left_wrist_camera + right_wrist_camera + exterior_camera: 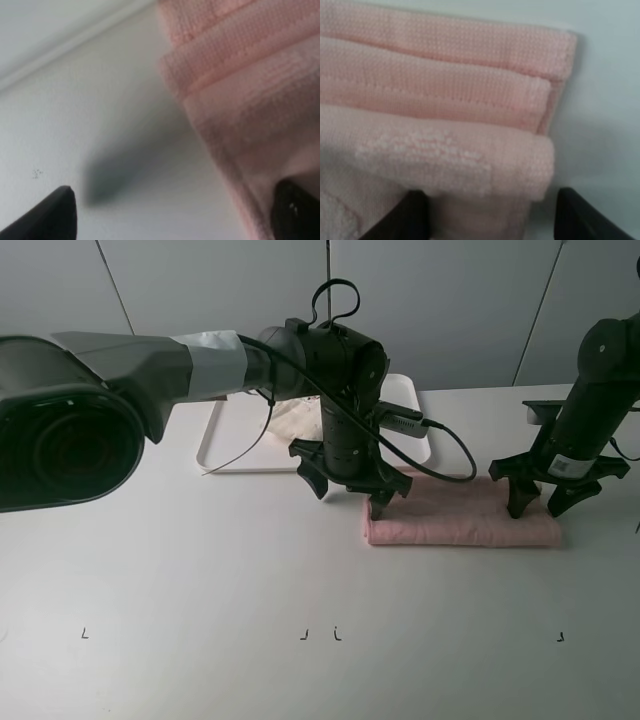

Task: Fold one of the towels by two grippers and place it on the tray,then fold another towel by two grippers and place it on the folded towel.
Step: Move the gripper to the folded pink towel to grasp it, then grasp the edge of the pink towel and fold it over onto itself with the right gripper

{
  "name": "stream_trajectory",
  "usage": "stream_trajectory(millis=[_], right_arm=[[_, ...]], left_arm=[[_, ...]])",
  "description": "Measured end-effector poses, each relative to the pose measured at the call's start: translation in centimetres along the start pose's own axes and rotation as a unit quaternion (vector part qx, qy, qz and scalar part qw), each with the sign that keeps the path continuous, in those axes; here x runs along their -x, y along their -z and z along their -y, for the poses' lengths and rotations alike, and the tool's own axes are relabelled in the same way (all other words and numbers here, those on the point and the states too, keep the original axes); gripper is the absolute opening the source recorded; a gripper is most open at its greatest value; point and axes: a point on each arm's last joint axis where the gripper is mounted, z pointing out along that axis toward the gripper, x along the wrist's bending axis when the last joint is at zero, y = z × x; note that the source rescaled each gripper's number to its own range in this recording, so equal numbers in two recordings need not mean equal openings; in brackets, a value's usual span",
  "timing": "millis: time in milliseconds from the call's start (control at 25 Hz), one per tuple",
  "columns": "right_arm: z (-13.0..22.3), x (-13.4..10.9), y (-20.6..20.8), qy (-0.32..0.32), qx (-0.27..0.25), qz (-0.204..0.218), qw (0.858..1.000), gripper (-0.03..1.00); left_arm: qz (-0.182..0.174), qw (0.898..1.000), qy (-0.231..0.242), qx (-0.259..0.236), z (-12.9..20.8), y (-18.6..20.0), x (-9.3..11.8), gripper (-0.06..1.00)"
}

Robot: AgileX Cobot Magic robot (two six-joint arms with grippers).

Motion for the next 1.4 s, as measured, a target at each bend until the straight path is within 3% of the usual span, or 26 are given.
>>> stream_trajectory(millis=[160,440,1040,1400], right_arm=[[0.0,-0.1,-0.5,-0.005,-0.011,-0.007,1.000,0.51],[-0.1,-0.6,-0.8,0.001,-0.022,-0.029,0.999,0.06],[0.5,-0.8,0.5,0.007,-0.026,-0.037,0.999,0.06],[1.2,-2.2,2.9,-0.015,-0.030,-0.117,0.993,0.06]], left_arm=[[0.000,1.000,0.000,0.000,0.0,0.0,0.0,1.00],[0.000,1.000,-0.003,0.000,0.0,0.0,0.0,1.00],[0.000,1.000,-0.002,-0.005,0.1,0.0,0.0,1.00],[-0.008,1.000,-0.004,-0.022,0.4,0.0,-0.1,1.00]])
